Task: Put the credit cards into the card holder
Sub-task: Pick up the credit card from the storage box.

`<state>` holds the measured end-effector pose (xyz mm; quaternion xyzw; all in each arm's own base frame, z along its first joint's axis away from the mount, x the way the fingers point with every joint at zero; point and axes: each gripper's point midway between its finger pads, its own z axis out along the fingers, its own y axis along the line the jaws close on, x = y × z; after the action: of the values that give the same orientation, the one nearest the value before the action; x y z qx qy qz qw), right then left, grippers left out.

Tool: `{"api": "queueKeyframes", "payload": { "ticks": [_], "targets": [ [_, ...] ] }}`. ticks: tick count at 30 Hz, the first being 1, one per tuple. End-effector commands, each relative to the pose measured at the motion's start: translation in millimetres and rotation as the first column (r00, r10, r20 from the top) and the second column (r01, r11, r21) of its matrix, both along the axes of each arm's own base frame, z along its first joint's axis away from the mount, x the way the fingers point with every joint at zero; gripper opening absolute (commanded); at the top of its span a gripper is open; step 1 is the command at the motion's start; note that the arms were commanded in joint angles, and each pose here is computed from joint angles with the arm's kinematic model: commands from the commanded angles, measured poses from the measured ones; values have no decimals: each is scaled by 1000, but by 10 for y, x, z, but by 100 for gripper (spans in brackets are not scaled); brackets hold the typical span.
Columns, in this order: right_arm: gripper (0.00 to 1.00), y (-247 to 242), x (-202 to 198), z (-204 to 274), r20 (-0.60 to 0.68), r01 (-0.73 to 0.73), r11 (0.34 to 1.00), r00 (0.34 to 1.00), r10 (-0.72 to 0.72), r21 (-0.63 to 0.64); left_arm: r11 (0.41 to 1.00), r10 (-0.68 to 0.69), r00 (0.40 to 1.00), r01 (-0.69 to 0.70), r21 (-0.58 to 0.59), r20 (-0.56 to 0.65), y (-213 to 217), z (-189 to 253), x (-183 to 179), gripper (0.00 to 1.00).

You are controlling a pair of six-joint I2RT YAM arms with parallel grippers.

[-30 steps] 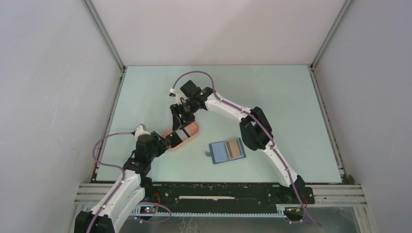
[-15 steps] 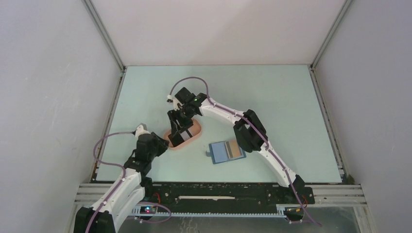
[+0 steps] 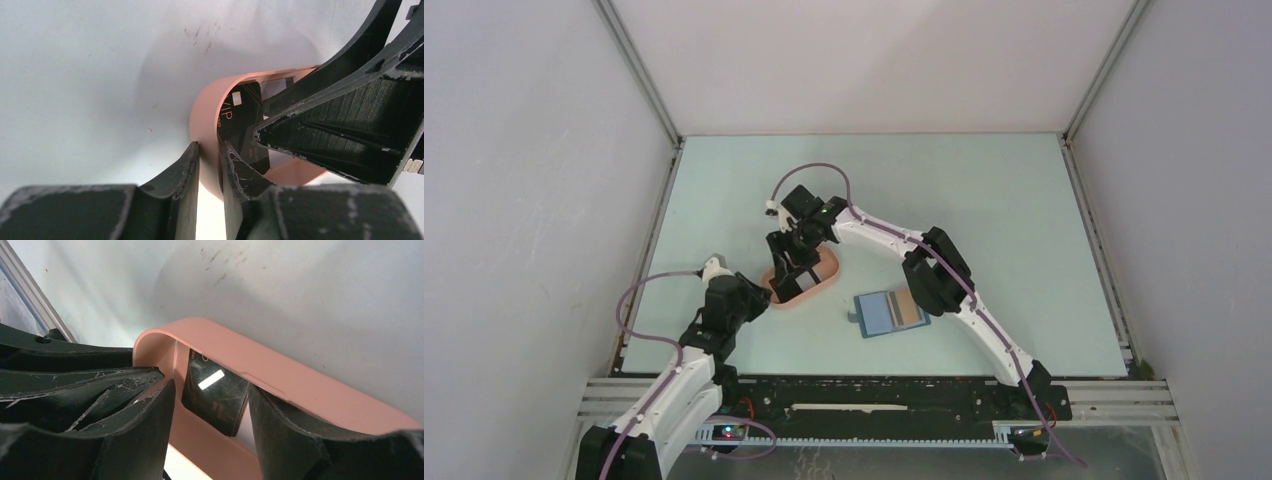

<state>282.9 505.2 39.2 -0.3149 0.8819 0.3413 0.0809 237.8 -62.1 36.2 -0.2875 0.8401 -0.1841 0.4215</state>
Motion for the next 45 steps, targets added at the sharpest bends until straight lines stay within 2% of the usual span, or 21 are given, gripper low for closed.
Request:
{"api": "queueKeyframes", "payload": {
  "ticks": [1, 20, 28, 30, 36, 45],
  "targets": [
    [65, 18, -146, -29, -40, -2, 1000, 999, 2, -1, 1000, -20, 1000, 20, -1, 3, -16, -25, -14, 24],
    [65, 159, -384, 378, -290, -17, 978, 954, 79, 208, 1000, -24, 1000, 24, -8, 15, -28, 8, -10, 22],
    [64, 176, -403, 547, -322, -27, 963, 940, 116, 267, 1000, -23, 1000, 23, -9, 14, -29, 9, -10, 22],
    [64, 165, -360, 557, -284, -30, 966, 953, 104, 256, 1000, -21, 1000, 21, -10, 14, -27, 11, -9, 22],
    [65, 50, -103, 595, -61, -28, 988, 997, 37, 150, 1000, -14, 1000, 14, -8, 9, -16, -8, -15, 22],
    [66, -97, 88, 596, 79, 16, 997, 997, -21, 69, 1000, -12, 1000, 12, -7, 7, -14, -14, -14, 20]
  ]
}}
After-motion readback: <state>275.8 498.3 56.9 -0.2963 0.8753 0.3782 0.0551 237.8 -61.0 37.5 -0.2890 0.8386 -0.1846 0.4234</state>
